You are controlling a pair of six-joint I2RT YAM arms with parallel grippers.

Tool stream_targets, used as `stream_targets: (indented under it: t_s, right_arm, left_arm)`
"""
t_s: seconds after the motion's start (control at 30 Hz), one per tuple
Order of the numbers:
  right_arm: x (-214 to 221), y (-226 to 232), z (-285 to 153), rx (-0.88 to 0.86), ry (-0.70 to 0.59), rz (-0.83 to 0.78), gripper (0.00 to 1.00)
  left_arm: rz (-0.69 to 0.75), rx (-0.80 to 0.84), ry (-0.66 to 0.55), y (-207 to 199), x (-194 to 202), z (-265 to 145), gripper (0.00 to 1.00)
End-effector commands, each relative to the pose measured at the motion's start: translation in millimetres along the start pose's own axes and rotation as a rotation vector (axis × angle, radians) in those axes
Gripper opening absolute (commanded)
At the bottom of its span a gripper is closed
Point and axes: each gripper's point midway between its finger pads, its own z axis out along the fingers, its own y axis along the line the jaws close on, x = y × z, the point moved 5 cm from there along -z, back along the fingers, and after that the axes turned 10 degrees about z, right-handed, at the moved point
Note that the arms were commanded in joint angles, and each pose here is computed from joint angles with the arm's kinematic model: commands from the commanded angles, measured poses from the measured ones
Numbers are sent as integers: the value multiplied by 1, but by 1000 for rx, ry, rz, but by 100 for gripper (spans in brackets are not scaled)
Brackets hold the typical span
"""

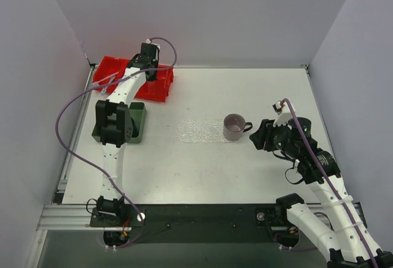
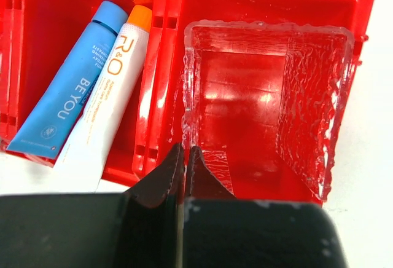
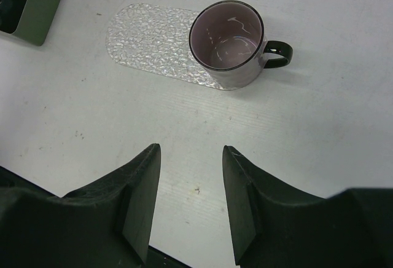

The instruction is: Prepare toiletry sets of a toothbrush and toothpaste on the tray

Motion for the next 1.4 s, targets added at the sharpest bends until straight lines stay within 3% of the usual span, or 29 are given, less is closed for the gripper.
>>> stream_targets:
  t_s: [0.0,0.4,0.57,0.77,1.17,1.37]
  right_arm:
    - [-3,6,-4,-30,-3,-7,40]
    - [-19,19,-22,-50,-81,82,42]
    - [-32,29,-21,-81,-138,206,45]
    - [-44,43,-9,-154,-191,322,46]
    - [-67,109,20,-223,-182,337,46]
    - [-70,156,39,-311,-177,320,47]
  left_arm:
    - [23,-94,-109,21,-30,-44,0]
    - [10,-216,-293,34,-51,-128,0]
    - [28,-221,-402,18,-58,-184,0]
    - [42,-169,-454,-12,-32,-237,0]
    - [-79,291,-612,-57,25,-301,0]
    - [-98,453,-591,-80,45,-295,0]
